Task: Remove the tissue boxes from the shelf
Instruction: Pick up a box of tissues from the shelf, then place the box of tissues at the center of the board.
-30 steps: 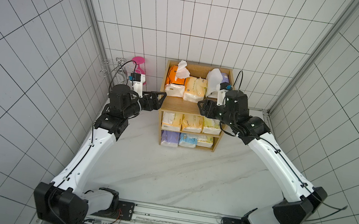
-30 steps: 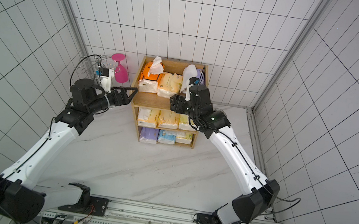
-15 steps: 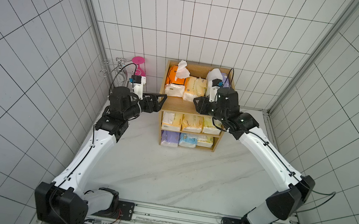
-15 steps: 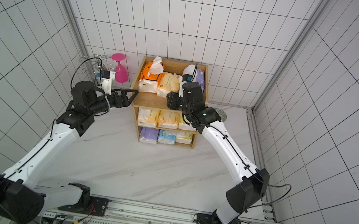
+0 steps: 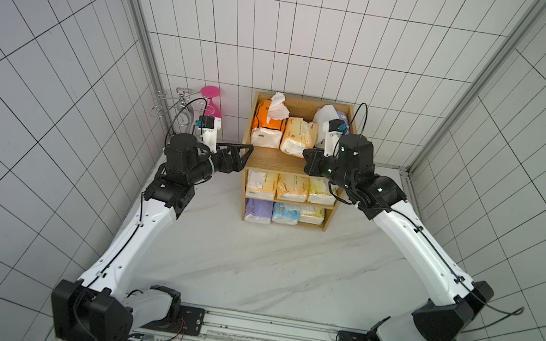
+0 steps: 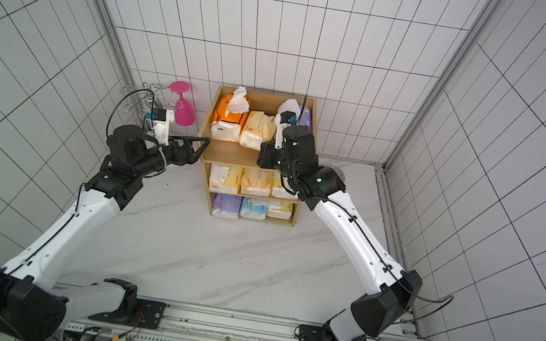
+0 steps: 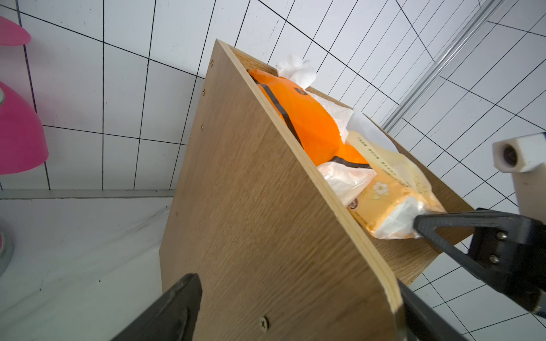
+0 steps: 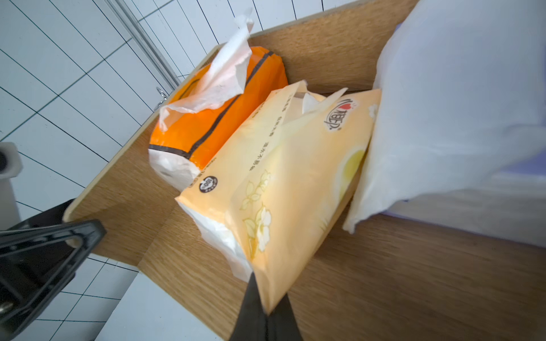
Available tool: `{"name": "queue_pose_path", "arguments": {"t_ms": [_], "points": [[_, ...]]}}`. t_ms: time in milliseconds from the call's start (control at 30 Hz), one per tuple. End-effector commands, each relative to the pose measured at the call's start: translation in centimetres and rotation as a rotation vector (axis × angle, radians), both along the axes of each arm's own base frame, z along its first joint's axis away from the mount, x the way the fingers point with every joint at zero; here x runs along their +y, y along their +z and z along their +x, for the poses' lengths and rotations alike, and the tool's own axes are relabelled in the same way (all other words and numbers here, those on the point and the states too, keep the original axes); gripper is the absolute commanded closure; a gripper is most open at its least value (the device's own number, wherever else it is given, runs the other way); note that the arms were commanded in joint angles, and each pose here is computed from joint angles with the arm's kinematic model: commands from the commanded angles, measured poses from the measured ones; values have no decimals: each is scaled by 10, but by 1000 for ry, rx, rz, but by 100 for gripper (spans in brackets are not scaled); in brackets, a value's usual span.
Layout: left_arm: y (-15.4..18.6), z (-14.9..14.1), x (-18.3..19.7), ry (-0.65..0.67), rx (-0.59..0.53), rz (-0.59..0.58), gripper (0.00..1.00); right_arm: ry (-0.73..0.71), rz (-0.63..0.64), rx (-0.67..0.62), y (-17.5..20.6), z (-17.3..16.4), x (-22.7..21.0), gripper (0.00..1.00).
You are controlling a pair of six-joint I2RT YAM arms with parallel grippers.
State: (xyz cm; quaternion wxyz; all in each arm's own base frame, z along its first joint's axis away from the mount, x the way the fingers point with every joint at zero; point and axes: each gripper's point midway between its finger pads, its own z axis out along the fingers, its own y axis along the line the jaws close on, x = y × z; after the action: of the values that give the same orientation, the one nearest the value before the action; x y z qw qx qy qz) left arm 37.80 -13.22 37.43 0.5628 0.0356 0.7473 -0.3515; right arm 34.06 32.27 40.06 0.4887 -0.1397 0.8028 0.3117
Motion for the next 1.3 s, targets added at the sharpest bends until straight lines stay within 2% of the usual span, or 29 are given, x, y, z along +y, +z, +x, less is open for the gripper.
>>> {"name": "queue_pose_path", "arguments": {"t_ms": [0,233,533,700,800,1100,1267], "points": [[4,0,7,29,-38,18,5,3,-1,-22,6,-15,-11,100],[6,-1,11,45,-48,24,5,64,-15,-3,-1,-42,-16,100],[22,-10,24,120,-119,43,4,130,-14,-5,-8,-97,-19,100],[42,-34,33,188,-132,6,4,147,-9,-10,-17,-128,-25,100],[43,-55,40,226,-95,-15,3,180,0,3,-27,-145,-24,100],[-15,-122,48,283,48,11,3,234,-23,74,-85,-185,-21,100],[-54,-149,55,303,125,-8,3,255,-17,150,-138,-202,-13,100]]}}
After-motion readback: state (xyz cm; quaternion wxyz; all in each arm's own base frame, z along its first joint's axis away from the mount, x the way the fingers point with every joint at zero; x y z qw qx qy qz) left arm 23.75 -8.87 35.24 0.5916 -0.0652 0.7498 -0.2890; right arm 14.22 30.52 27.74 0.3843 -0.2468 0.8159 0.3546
